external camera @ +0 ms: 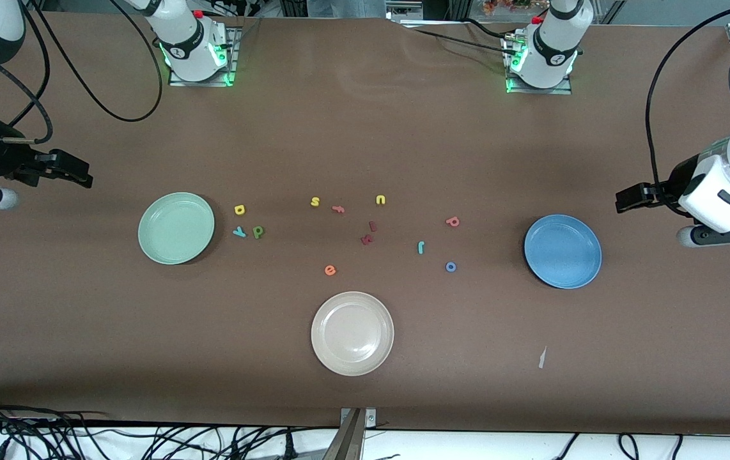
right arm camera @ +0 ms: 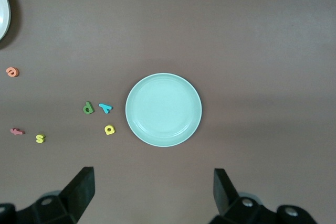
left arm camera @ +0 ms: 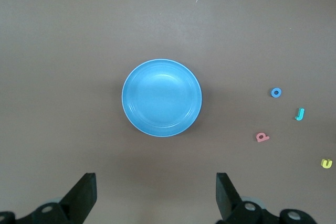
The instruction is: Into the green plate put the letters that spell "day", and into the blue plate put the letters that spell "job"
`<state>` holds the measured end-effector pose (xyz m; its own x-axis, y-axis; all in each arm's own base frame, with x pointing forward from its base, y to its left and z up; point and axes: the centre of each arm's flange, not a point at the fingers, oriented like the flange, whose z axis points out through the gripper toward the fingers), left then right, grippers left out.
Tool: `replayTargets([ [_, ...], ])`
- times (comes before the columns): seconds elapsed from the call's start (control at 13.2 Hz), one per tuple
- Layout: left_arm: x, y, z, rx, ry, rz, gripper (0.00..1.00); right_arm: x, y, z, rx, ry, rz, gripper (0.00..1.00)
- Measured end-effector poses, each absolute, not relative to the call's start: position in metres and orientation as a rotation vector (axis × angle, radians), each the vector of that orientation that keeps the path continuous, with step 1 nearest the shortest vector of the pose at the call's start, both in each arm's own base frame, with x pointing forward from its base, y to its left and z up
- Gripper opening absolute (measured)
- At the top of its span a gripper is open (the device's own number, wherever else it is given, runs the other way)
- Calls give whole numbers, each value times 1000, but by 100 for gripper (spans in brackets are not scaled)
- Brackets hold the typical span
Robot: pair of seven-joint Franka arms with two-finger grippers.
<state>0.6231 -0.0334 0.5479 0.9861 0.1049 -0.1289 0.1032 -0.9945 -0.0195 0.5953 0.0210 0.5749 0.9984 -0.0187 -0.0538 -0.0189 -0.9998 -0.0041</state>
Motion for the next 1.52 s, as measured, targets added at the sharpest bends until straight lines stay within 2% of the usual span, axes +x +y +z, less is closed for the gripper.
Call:
replayTargets([
  [0.91, 623, -50, 545, -3145, -132, 216, 100, 595, 21, 575, -3136, 30, 85, 100],
  [1.21, 626, -98, 520, -3167, -52, 286, 100, 595, 21, 575, -3136, 30, 84, 100],
  [1.52, 638, -168, 467, -3163, -34, 290, 100, 595, 21, 576, -3136, 29, 81, 100],
])
